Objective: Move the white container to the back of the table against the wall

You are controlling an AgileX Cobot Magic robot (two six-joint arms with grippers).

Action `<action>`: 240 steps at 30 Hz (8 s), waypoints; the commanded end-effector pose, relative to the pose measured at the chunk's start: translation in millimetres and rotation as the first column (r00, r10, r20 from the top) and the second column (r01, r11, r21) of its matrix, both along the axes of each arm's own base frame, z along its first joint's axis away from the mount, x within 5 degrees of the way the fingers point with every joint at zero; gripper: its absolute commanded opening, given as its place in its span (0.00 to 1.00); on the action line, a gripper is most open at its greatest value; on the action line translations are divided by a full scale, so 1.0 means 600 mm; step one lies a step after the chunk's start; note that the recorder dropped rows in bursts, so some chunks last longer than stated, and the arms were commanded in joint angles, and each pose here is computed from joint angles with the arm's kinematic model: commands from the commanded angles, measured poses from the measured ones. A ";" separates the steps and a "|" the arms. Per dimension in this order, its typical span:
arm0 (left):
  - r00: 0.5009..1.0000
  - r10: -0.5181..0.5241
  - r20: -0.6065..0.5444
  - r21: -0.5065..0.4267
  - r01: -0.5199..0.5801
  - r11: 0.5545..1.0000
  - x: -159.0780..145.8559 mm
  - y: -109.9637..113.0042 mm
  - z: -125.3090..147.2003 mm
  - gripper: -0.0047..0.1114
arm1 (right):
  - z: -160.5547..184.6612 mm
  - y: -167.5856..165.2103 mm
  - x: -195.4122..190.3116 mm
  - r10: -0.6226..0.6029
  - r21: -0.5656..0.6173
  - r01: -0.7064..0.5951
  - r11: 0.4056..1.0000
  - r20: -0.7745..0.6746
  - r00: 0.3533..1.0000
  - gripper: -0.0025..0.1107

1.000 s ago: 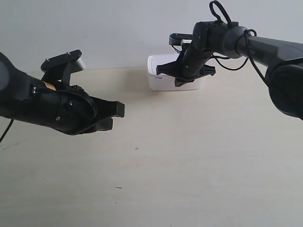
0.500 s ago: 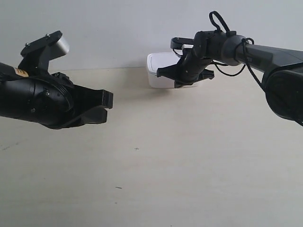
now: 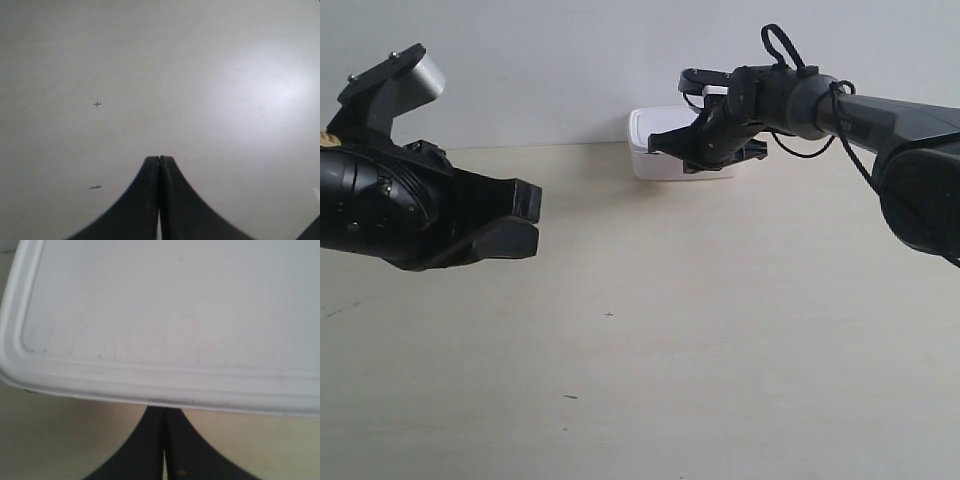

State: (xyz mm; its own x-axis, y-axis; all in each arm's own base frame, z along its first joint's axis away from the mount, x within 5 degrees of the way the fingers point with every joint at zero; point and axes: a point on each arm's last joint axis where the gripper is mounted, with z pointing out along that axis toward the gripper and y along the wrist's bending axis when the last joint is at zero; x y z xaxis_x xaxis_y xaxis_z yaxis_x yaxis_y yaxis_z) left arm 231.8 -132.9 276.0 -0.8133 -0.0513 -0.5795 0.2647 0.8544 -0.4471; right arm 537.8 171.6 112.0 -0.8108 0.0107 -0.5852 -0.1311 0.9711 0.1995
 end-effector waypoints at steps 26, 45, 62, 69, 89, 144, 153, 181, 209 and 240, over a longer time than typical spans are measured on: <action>0.996 0.010 0.084 0.056 -0.014 0.998 -0.067 0.041 0.020 0.04 | 0.074 0.039 -0.053 0.080 -0.122 -0.098 0.988 -0.147 0.986 0.02; 0.982 0.074 0.173 0.018 -0.078 0.997 -0.228 0.125 0.011 0.04 | 0.217 -0.024 -0.209 0.020 -0.101 -0.024 0.995 -0.042 0.999 0.02; 0.961 0.233 0.149 -0.281 -0.185 0.942 -0.359 0.180 -0.015 0.04 | 0.285 -0.174 -0.626 -0.048 0.169 -0.005 0.986 0.309 0.950 0.02; 0.946 0.135 0.296 -0.230 -0.067 0.971 -0.383 0.187 -0.014 0.04 | 0.356 -0.223 -0.747 -0.106 0.283 -0.082 0.956 0.590 0.800 0.02; 0.648 0.182 0.740 -0.208 -0.037 0.977 -0.325 0.181 -0.034 0.04 | 0.265 -0.232 -0.780 -0.207 0.442 -0.091 0.892 0.580 0.788 0.02; 0.746 0.259 0.614 -0.252 -0.126 0.960 -0.304 0.177 -0.127 0.04 | 0.165 -0.248 -0.798 -0.324 0.546 -0.092 0.833 0.615 0.719 0.02; 0.667 0.424 0.613 -0.251 -0.345 0.904 -0.296 0.197 -0.128 0.04 | 0.173 -0.263 -0.806 -0.423 0.562 -0.033 0.826 0.658 0.623 0.02; 0.458 0.653 0.603 -0.242 -0.675 0.697 -0.293 0.234 -0.130 0.04 | 0.173 -0.288 -0.803 -0.575 0.562 0.192 0.805 0.657 0.487 0.02; 0.583 0.526 0.620 0.017 -0.679 0.733 -0.297 0.235 -0.152 0.04 | 0.147 -0.289 -0.803 -0.346 0.222 0.272 0.936 0.717 0.605 0.02; 0.682 0.305 0.665 0.289 -0.611 0.737 -0.299 0.235 -0.160 0.04 | 0.124 -0.296 -0.806 -0.279 0.054 0.324 0.945 0.652 0.705 0.02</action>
